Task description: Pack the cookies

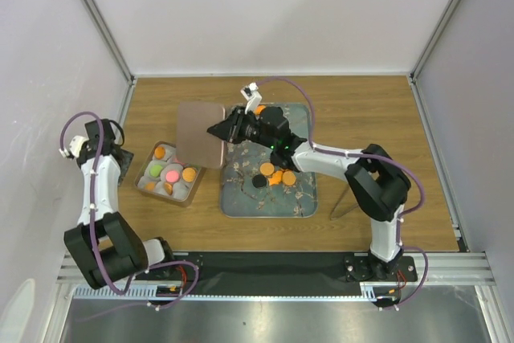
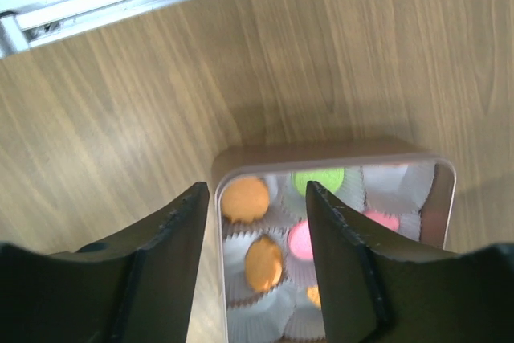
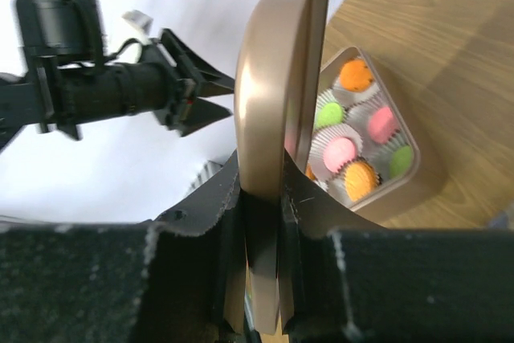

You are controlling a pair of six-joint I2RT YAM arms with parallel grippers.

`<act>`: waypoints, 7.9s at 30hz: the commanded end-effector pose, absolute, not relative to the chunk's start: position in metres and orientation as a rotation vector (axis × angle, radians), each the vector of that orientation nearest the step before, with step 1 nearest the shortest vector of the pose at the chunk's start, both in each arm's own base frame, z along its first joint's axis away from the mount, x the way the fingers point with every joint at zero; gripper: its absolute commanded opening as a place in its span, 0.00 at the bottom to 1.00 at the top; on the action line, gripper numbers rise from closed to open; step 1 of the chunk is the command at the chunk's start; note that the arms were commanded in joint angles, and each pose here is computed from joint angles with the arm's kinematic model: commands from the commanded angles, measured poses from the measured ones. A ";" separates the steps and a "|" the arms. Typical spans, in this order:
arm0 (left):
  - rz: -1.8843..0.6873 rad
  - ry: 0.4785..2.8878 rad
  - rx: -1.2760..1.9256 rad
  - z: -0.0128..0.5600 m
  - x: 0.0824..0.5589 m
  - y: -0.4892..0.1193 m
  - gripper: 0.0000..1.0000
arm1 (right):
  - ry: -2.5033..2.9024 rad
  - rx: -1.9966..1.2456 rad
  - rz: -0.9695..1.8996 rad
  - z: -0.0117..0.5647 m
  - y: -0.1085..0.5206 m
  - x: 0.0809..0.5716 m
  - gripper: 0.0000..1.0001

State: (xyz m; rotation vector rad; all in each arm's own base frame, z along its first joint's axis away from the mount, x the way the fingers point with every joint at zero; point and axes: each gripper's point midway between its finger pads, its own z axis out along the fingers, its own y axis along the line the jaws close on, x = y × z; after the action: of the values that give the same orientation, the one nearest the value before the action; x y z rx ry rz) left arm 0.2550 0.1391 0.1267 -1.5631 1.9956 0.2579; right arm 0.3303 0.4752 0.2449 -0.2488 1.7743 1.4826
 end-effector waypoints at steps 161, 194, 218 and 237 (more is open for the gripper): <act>-0.258 2.093 -1.240 0.083 0.296 0.092 0.87 | 1.877 0.280 2.059 0.140 0.497 0.315 0.28; -0.289 2.091 -1.222 0.087 0.297 0.087 0.86 | 1.929 0.260 1.906 0.138 0.462 0.318 0.27; -0.310 2.099 -1.213 0.086 0.298 0.083 0.86 | 2.138 0.084 1.761 0.111 0.526 0.331 0.26; -0.311 2.101 -1.214 0.085 0.298 0.082 0.85 | 2.238 0.131 1.691 0.065 0.510 0.324 0.25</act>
State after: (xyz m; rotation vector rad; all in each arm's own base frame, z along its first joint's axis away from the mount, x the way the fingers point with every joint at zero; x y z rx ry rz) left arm 0.2923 0.0834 0.0794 -1.2649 2.1123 -0.2984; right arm 0.3283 0.5173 0.0982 0.1227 2.1627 1.7598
